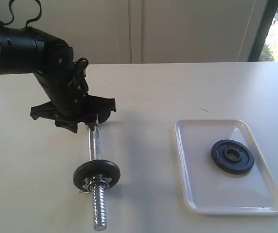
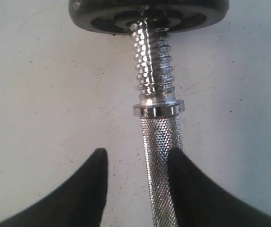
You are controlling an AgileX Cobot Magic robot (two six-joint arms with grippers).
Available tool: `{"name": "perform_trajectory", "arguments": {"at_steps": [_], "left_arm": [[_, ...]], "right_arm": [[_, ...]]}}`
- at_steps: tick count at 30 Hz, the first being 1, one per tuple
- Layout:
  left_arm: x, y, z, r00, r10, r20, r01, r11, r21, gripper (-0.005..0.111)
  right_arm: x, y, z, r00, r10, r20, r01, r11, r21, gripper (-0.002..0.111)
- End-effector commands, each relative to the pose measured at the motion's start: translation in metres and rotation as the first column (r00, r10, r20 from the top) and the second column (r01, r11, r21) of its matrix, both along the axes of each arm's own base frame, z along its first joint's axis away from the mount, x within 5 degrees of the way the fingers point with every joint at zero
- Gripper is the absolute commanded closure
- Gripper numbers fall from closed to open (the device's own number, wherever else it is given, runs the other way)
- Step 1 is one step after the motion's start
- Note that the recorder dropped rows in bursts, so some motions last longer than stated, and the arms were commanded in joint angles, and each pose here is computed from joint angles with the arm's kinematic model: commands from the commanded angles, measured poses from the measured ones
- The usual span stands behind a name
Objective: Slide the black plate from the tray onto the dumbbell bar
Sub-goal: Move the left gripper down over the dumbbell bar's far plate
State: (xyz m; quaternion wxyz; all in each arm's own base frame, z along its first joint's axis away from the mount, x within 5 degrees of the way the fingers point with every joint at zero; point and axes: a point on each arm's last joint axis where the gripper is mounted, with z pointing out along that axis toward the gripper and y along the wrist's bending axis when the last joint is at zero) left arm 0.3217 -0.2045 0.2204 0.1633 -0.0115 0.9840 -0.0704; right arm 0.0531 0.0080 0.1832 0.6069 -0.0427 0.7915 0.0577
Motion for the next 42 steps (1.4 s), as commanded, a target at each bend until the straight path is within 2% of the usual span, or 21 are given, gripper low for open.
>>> {"name": "perform_trajectory", "arguments": {"at_steps": [1, 8, 27, 30, 35, 42], "left_arm": [[0.000, -0.004, -0.004, 1.000, 0.010, -0.017, -0.010, 1.000, -0.025, 0.048], [0.000, -0.022, -0.017, 1.000, -0.004, 0.005, 0.004, 0.998, -0.061, 0.048], [0.003, -0.024, -0.054, 0.998, 0.039, -0.048, -0.041, 0.998, -0.040, 0.048], [0.003, -0.024, -0.060, 0.998, 0.040, -0.058, -0.042, 0.999, -0.031, 0.055], [0.003, -0.024, -0.061, 0.997, 0.040, -0.060, -0.042, 0.999, -0.030, 0.074], [0.003, -0.024, -0.060, 0.999, 0.007, -0.049, -0.008, 1.000, -0.018, 0.080]], "right_arm": [[0.000, 0.000, -0.001, 1.000, 0.003, 0.005, -0.003, 1.000, -0.001, 0.107], [0.000, 0.000, -0.001, 1.000, 0.003, 0.005, -0.003, 1.000, -0.001, 0.107], [0.000, 0.000, -0.001, 1.000, 0.003, 0.005, -0.003, 1.000, -0.001, 0.107], [0.000, 0.000, -0.001, 1.000, 0.003, 0.005, -0.003, 1.000, -0.001, 0.107], [0.000, 0.000, -0.001, 1.000, 0.003, 0.005, -0.003, 1.000, -0.001, 0.107], [0.000, 0.000, -0.001, 1.000, 0.003, 0.005, -0.003, 1.000, -0.001, 0.107]]}}
